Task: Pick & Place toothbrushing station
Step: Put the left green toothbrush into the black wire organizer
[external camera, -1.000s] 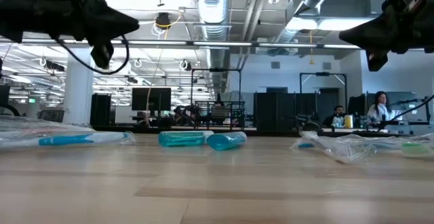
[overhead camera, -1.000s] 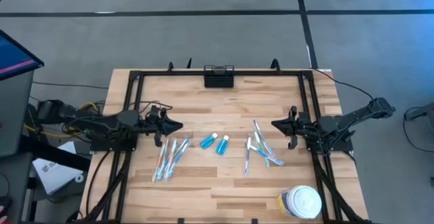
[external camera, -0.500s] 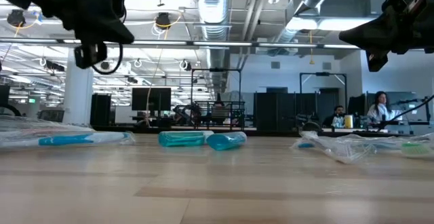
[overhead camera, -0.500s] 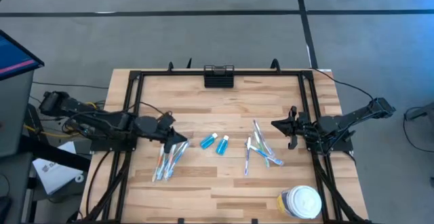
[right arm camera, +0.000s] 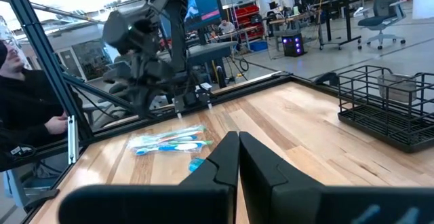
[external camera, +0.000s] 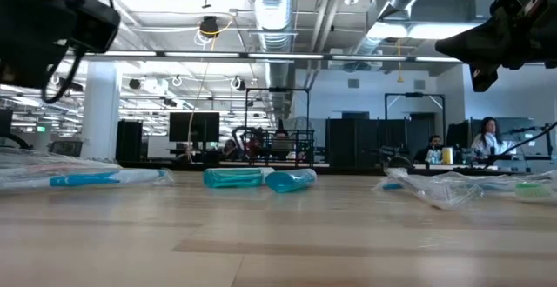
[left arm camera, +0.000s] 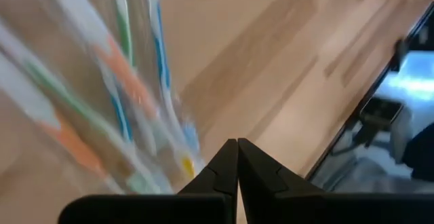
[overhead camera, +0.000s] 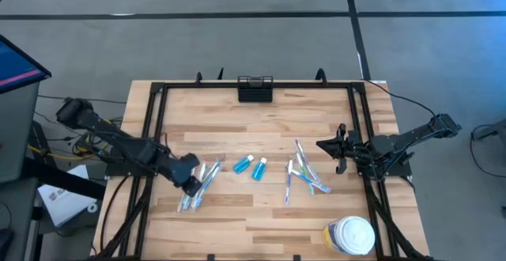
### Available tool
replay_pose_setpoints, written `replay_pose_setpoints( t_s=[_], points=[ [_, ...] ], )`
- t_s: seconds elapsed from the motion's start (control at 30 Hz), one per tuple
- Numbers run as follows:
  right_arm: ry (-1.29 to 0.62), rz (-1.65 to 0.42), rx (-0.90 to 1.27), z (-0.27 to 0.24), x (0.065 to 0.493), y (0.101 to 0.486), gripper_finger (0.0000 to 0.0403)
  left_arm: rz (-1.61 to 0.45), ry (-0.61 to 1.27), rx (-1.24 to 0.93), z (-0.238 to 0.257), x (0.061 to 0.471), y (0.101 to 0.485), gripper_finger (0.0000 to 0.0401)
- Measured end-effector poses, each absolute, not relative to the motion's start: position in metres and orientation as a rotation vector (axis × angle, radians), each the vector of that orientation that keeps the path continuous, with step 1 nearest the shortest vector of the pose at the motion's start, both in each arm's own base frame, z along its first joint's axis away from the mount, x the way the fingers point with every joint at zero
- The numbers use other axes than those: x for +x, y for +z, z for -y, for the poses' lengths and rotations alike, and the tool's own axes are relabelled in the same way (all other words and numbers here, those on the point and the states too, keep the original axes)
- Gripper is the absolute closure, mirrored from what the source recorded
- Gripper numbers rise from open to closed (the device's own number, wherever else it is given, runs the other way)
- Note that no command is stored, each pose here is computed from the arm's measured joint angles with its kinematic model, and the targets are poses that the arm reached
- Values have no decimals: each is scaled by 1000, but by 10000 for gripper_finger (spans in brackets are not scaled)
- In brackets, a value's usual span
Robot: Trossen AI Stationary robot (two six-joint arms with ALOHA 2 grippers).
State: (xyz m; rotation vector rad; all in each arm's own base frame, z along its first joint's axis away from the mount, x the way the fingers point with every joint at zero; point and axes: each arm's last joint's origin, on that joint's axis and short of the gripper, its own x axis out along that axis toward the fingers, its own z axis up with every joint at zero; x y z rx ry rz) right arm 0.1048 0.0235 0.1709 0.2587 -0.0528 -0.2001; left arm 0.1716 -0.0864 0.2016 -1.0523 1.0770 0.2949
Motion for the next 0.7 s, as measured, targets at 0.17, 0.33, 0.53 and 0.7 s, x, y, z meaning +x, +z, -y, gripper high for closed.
replay_pose_setpoints(
  t_s=[0.17,0.33,0.53,0.7],
  points=[
    [-198,56,262,-24,105,172,399,-1138,301,-1078,93,171,197,401],
    [-197,57,277,-24,105,173,399,-1160,301,-1100,93,170,196,401],
    [-200,30,264,-24,105,170,399,-1195,315,-1110,93,168,195,397],
    [-199,33,265,-24,105,171,399,-1231,359,-1088,91,164,193,381]
  ],
)
